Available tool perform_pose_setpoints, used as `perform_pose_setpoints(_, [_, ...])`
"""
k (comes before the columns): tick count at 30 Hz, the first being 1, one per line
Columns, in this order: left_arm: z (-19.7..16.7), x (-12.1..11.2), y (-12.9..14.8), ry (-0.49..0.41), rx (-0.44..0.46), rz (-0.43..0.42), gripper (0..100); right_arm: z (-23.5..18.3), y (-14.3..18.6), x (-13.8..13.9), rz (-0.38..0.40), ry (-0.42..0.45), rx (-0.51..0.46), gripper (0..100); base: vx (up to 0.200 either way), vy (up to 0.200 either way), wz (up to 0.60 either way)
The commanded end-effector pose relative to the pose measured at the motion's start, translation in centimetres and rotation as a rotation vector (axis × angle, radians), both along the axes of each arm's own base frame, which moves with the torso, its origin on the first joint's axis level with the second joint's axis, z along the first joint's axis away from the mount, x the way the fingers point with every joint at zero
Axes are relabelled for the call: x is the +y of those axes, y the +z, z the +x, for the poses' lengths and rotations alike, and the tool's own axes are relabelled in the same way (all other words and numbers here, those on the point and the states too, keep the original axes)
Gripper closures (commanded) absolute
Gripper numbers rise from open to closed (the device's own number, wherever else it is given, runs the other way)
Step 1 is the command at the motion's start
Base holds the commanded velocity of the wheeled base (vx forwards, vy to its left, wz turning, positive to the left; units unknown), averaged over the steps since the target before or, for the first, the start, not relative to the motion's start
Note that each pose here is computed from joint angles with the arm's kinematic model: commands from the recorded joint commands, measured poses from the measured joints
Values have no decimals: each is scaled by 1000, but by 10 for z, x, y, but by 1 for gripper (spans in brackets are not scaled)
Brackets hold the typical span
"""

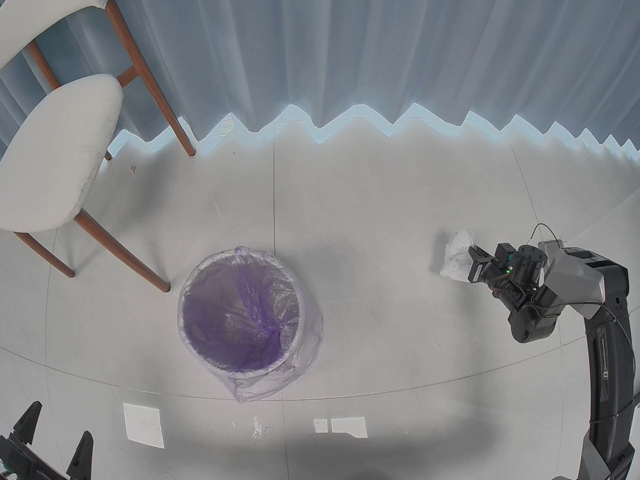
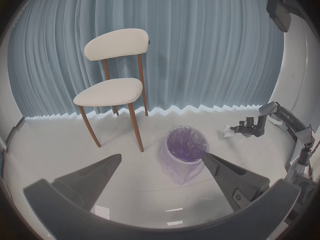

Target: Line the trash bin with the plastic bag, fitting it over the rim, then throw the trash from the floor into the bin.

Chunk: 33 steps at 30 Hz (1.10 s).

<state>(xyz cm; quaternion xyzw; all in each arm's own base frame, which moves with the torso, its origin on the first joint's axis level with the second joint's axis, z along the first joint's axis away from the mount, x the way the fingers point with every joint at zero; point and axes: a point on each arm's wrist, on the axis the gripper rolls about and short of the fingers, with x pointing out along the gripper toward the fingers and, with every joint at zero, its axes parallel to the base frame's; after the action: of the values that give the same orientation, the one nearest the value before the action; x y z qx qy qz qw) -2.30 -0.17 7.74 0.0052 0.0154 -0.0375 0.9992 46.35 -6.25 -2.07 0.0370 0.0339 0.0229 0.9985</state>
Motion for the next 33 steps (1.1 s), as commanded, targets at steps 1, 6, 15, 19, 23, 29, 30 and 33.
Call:
perform_pose_setpoints(1, [0, 0, -5, -2, 4, 1, 0, -45, 26, 10, -7, 10, -47, 100, 0, 0, 0])
perform_pose_setpoints(6, [0, 0, -5, 0, 4, -1, 0, -80, 36, 18, 10, 22, 7, 100, 0, 0, 0])
perform_pose_setpoints(15, [0, 0, -5, 0, 6, -1, 0, -114, 68, 53, 21, 107, 13, 100, 0, 0, 0])
perform_pose_setpoints(19, [0, 0, -5, 0, 4, -2, 0, -139, 83, 89, 34, 209, 24, 100, 0, 0, 0])
perform_pose_setpoints(23, [0, 0, -5, 0, 4, -2, 0, -161, 88, 116, 53, 280, 53, 100, 0, 0, 0])
perform_pose_setpoints(29, [0, 0, -5, 0, 4, -2, 0, -198, 99, 187, 146, 376, 65, 100, 0, 0, 0])
perform_pose_setpoints(30, [0, 0, -5, 0, 4, -2, 0, -201, 100, 195, 156, 389, 65, 100, 0, 0, 0])
perform_pose_setpoints(33, [0, 0, -5, 0, 4, -2, 0, -209, 101, 215, 174, 422, 63, 100, 0, 0, 0])
